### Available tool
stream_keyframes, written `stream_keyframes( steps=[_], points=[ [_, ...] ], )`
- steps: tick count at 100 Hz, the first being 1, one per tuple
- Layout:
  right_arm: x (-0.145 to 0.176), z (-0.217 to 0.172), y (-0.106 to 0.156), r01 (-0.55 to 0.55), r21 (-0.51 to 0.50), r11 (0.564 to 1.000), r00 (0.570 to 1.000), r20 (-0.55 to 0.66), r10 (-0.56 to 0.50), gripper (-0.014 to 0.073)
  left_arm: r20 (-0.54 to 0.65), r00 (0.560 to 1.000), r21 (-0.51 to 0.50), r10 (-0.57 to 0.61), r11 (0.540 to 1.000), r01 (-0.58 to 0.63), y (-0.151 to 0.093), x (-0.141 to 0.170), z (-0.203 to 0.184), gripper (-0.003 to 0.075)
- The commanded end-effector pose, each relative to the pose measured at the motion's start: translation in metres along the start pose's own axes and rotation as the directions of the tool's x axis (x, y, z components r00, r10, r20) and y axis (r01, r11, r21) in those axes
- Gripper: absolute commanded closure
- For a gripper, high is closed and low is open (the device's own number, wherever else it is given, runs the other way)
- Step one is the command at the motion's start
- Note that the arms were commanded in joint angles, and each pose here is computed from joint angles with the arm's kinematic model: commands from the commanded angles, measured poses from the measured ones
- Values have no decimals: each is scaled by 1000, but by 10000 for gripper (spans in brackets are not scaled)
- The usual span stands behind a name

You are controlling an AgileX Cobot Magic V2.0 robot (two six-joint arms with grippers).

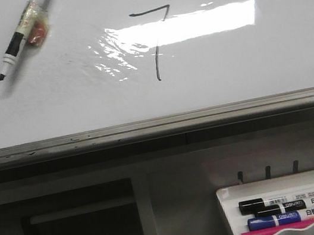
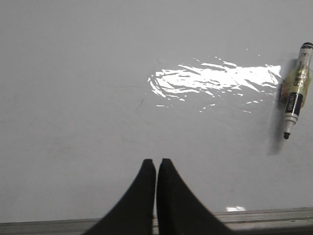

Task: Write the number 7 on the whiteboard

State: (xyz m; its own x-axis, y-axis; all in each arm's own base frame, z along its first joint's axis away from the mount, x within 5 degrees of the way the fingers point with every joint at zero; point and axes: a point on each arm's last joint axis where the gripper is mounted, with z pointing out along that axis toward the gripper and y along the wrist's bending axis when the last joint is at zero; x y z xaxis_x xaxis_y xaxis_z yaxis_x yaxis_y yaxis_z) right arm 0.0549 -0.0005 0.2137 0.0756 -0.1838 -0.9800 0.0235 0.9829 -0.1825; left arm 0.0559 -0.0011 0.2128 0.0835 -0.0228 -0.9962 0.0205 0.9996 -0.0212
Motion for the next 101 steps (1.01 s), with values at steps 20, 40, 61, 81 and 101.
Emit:
stream_keyframes(
  steps=[20, 40, 61, 81, 101],
  points=[
    [9, 0, 1, 33, 15, 999, 999, 29, -33, 659, 65, 998, -2, -7, 1000, 7, 0, 4, -2, 741],
    [11, 0, 2, 33, 11, 999, 999, 12, -33, 659, 65, 998, -2, -7, 1000, 7, 0, 4, -2, 741],
    [11, 0, 1, 33, 12, 999, 999, 16, -33, 659, 65, 998, -2, -7, 1000, 7, 0, 4, -2, 741],
    [11, 0, 1, 33, 12, 999, 999, 16, -33, 659, 65, 998, -2, -7, 1000, 7, 0, 4, -2, 741],
    [11, 0, 1, 33, 12, 999, 999, 16, -33, 659, 65, 998, -2, -7, 1000, 7, 0, 4, -2, 741]
  ],
)
